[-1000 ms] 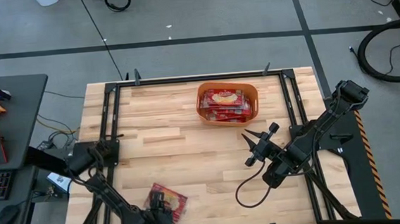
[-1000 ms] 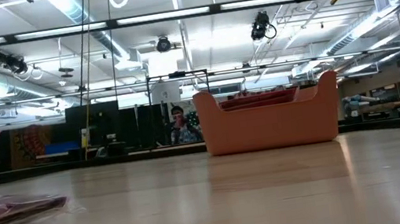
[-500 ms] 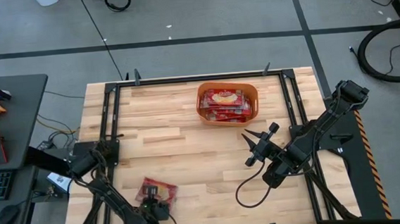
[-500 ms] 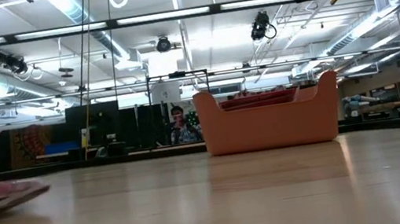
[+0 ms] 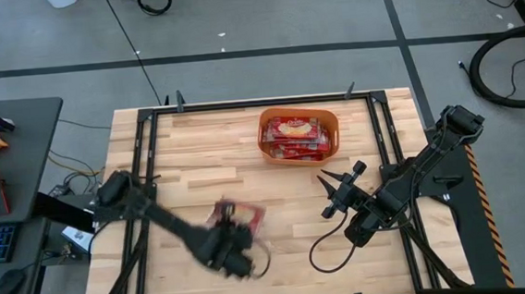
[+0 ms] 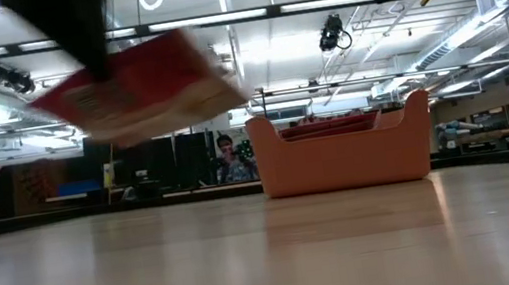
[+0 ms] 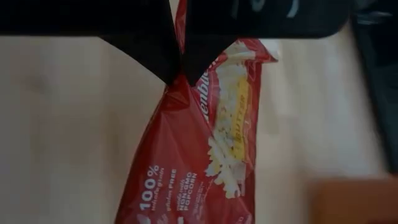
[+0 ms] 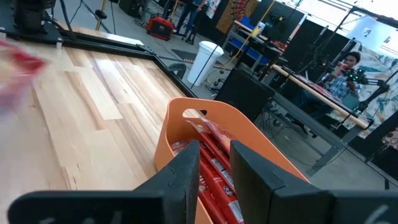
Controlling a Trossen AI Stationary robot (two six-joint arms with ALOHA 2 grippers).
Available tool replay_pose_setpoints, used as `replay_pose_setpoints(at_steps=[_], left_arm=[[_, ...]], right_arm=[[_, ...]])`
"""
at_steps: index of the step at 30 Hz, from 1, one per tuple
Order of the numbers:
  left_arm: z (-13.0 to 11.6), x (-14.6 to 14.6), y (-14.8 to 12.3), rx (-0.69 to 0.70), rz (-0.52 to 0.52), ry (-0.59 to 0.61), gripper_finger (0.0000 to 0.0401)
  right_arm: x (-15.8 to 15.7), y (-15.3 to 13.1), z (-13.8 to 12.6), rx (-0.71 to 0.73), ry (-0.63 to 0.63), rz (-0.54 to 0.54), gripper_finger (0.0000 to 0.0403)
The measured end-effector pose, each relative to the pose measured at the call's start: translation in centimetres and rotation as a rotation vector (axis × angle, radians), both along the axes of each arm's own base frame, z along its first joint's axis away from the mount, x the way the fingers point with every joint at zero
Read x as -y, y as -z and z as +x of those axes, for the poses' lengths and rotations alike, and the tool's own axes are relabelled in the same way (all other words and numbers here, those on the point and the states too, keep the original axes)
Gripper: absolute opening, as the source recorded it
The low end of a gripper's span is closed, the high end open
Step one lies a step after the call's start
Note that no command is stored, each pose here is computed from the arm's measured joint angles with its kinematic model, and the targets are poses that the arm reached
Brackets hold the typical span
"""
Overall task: Sort popcorn bags into baskets
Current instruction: Put the red popcorn bag into the orange bin
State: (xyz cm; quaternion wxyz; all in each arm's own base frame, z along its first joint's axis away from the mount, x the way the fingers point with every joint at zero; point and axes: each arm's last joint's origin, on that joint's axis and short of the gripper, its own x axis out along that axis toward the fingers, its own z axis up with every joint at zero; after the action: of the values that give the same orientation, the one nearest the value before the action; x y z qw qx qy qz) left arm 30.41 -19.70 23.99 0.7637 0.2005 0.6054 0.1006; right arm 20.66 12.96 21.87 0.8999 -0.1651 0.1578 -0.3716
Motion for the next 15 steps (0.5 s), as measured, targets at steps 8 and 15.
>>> replay_pose_setpoints(at_steps=[8, 15], left_arm=[[5.3, -8.4, -3.9, 0.046, 0.162, 0.070, 0.0023], [9.3, -16.5, -5.0, 0.135, 0.174, 0.107, 0.0024]], right_arm=[[0.0, 0.0, 0.0, -0.005, -0.002, 0.000, 0.0094], [0.0, 0.0, 0.0, -0.017, -0.006, -0.008, 0.0094]])
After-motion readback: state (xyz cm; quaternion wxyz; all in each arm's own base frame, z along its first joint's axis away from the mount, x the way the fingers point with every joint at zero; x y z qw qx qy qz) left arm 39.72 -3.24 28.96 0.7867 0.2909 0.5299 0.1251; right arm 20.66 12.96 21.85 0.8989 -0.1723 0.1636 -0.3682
